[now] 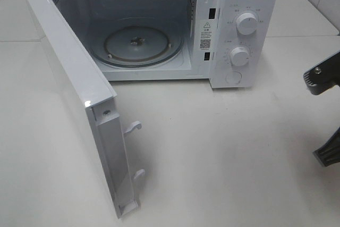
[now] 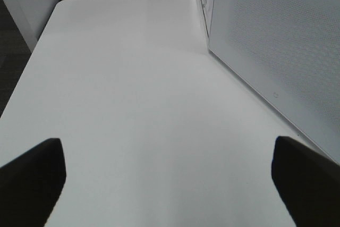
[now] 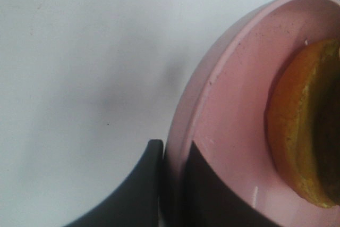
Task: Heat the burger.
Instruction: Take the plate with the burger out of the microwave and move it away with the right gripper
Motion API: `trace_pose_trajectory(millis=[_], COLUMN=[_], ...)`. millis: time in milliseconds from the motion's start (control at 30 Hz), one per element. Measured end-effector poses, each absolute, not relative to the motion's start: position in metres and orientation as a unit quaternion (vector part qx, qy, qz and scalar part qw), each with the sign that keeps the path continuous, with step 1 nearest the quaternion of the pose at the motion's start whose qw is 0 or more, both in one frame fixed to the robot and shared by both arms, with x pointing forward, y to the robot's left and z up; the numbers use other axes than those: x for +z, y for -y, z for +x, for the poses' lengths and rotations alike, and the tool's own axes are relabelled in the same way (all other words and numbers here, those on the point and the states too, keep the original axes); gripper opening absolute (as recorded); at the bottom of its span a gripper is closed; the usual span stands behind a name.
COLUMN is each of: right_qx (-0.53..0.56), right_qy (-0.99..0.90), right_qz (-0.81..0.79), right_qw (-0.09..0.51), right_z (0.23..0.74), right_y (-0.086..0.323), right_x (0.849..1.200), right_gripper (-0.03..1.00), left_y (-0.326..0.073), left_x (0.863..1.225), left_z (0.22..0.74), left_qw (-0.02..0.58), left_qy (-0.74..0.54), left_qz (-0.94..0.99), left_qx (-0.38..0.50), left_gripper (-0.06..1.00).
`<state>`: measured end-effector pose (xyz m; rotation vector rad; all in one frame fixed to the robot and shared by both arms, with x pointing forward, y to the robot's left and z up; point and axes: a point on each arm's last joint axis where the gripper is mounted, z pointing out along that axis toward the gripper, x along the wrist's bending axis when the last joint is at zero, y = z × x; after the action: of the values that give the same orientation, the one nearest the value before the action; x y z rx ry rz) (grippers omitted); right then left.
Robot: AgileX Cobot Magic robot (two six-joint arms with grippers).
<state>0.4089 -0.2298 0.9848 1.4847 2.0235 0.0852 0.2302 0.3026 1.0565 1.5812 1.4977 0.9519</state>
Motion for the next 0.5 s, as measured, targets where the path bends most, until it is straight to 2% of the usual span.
trace_pose_trajectory(millis=[500], right_qx=[-0.012], right_qy=[-0.736], right_qz=[0.611], right_qw=[0.292], right_z=[0.435], right_y=[0.221], right_x=[0.937], right_gripper=[0.05], left_y=[-0.303], left_x=[1.056], left_z=[0.23], left_qw=[0.373], left_qy=[-0.585], left_qz=[0.617], left_qx=[0.372], left_gripper=[0.98])
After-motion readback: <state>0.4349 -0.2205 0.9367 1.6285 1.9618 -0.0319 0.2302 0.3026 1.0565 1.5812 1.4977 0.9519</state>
